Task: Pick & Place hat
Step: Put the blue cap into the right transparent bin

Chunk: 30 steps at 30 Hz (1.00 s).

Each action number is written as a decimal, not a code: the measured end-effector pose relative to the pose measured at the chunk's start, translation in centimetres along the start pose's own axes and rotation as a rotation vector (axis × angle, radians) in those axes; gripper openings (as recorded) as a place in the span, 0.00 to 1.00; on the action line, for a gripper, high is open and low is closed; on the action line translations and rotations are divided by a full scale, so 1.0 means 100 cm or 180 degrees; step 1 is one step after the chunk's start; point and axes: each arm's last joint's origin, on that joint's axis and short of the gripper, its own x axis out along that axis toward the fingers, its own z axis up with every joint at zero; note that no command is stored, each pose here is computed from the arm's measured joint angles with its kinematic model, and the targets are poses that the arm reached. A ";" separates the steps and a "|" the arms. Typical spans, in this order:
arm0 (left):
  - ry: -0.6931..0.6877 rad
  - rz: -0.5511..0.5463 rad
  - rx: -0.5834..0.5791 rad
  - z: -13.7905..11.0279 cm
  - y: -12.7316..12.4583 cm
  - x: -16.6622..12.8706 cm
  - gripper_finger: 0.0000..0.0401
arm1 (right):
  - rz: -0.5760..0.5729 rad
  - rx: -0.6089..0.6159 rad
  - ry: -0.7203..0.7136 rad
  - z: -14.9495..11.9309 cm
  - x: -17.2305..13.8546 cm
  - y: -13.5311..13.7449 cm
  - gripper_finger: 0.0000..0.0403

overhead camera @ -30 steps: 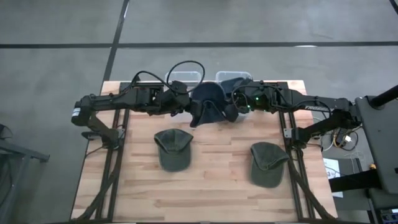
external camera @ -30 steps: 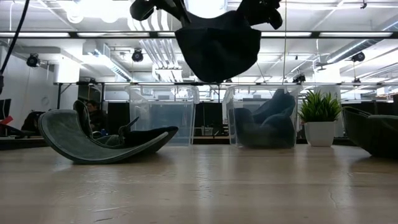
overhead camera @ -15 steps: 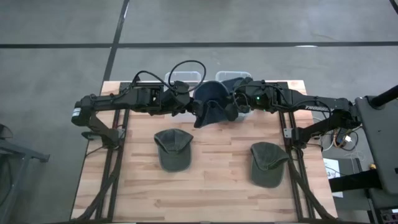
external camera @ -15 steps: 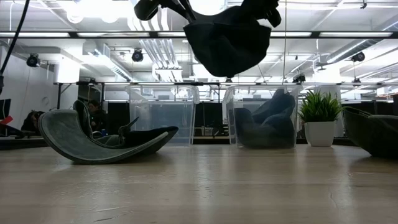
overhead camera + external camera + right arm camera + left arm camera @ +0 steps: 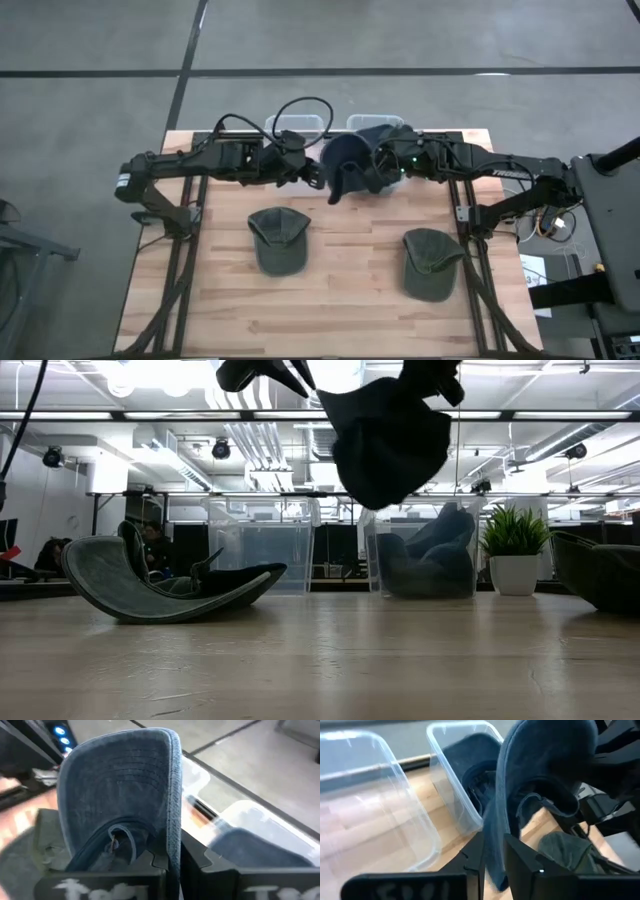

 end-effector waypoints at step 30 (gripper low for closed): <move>-0.0714 0.0013 0.1022 -0.056 0.075 -0.082 0.15 | -0.0250 0.1867 0.0531 0.008 0.043 -0.153 0.03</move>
